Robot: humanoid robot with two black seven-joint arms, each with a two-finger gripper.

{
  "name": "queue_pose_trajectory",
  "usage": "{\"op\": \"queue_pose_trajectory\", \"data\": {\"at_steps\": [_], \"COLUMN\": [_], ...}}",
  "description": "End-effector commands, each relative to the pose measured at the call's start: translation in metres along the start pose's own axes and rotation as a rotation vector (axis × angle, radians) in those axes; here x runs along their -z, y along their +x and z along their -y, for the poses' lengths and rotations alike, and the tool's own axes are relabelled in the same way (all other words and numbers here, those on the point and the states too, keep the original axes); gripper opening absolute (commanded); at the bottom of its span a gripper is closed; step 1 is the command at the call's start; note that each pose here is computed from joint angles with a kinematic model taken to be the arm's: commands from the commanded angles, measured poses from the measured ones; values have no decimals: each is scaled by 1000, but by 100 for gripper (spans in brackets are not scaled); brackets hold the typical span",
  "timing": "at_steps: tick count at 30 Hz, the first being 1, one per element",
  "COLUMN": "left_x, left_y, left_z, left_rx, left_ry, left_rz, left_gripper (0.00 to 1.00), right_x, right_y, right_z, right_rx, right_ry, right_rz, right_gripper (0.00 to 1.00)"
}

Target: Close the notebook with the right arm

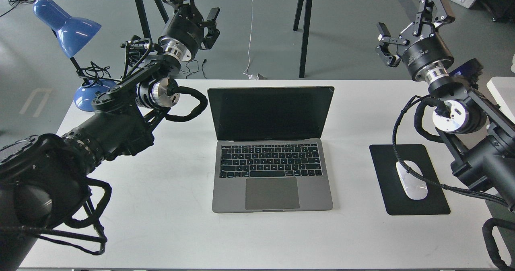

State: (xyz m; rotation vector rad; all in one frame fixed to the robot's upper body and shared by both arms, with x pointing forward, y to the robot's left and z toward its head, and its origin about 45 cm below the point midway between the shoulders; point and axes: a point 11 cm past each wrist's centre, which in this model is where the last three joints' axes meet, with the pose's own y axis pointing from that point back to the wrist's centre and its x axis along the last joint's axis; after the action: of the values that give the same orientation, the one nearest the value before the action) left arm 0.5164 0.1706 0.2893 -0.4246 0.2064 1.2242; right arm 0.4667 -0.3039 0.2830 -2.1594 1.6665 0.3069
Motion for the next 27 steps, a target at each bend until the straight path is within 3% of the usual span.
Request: {"op": "queue_pose_trajectory", "data": {"at_steps": [1, 17, 21, 27], "left_x": [1, 1, 1, 0], "left_y": [0, -1, -1, -1], "left_z": [0, 0, 0, 0], "left_rx": [-10, -5, -5, -6], "left_ry": [1, 2, 2, 0], "left_rz": [8, 7, 7, 5], "left_gripper": [100, 100, 100, 100], "right_x": [-1, 1, -14, -15], "right_y": [0, -19, -50, -47], "right_z": [0, 15, 34, 59], "right_rx": [0, 46, 133, 123], "right_ry": [-3, -32, -133, -226], "right_rz": [0, -86, -333, -665], "right_gripper": [100, 100, 100, 100]}}
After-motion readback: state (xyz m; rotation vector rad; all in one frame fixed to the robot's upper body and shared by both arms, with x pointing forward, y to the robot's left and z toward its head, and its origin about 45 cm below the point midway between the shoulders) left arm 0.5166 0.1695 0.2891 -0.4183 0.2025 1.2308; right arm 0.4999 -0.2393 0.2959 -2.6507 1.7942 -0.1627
